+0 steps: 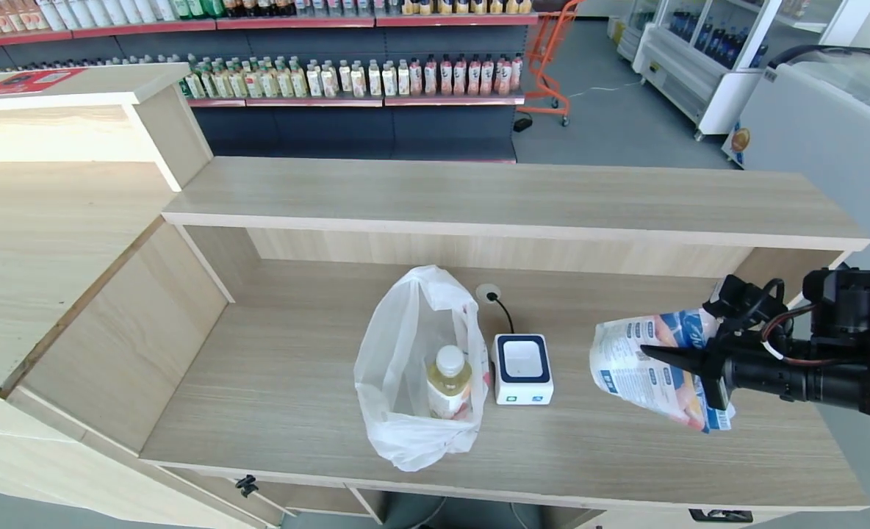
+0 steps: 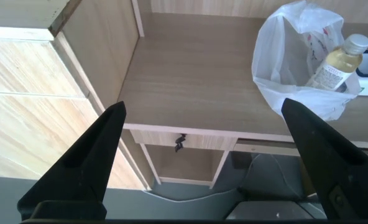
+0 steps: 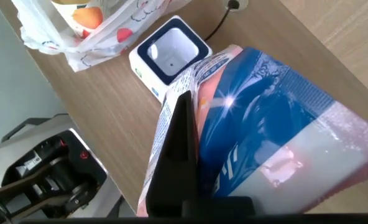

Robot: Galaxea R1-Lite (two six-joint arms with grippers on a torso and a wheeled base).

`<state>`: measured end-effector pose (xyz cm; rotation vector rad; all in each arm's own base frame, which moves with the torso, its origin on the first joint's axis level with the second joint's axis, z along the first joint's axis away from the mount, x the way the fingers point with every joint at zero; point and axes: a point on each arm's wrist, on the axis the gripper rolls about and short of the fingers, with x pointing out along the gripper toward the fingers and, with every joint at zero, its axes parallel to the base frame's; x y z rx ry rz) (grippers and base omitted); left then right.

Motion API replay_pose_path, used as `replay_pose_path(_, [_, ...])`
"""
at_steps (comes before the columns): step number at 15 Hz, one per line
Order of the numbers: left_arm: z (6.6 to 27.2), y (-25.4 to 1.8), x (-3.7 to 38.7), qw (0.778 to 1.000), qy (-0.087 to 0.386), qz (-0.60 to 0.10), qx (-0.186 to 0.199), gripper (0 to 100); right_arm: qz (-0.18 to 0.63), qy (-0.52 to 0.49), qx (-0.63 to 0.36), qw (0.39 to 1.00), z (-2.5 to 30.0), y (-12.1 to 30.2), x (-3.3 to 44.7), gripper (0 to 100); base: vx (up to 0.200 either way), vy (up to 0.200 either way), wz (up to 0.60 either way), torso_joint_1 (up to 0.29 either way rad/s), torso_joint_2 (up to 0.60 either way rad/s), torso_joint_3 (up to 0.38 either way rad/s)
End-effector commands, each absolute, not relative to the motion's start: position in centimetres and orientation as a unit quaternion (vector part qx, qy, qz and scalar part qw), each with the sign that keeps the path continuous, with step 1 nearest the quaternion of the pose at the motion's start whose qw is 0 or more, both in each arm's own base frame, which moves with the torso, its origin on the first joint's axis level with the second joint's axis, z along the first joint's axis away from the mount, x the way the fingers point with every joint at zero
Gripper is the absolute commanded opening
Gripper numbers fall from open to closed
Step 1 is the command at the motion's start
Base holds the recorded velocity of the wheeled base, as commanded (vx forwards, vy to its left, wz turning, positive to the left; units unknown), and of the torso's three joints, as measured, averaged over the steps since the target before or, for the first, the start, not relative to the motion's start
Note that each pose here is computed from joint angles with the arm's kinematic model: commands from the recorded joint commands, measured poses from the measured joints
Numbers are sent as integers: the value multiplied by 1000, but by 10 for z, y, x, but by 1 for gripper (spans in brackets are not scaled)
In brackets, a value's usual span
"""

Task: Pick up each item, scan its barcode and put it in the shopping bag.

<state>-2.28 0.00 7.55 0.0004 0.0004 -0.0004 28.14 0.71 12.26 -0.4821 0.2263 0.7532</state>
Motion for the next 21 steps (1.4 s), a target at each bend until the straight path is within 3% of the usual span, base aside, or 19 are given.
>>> replay_pose_path(1, [75, 0, -23, 1000, 0, 0, 0, 100, 371, 108, -222, 895, 114, 13, 290, 0, 0, 0, 0, 0, 0, 0])
replay_pose_path(10, [75, 0, -23, 1000, 0, 0, 0, 100, 410, 18, -246, 878, 90, 40, 336, 0, 0, 0, 0, 0, 0, 0])
replay_pose_path(15, [75, 0, -23, 1000, 0, 0, 0, 100, 482, -47, -315, 816, 68, 53, 346, 0, 0, 0, 0, 0, 0, 0])
replay_pose_path(21, [75, 0, -23, 1000, 0, 0, 0, 100, 501, -101, -365, 778, 57, 57, 363, 0, 0, 0, 0, 0, 0, 0])
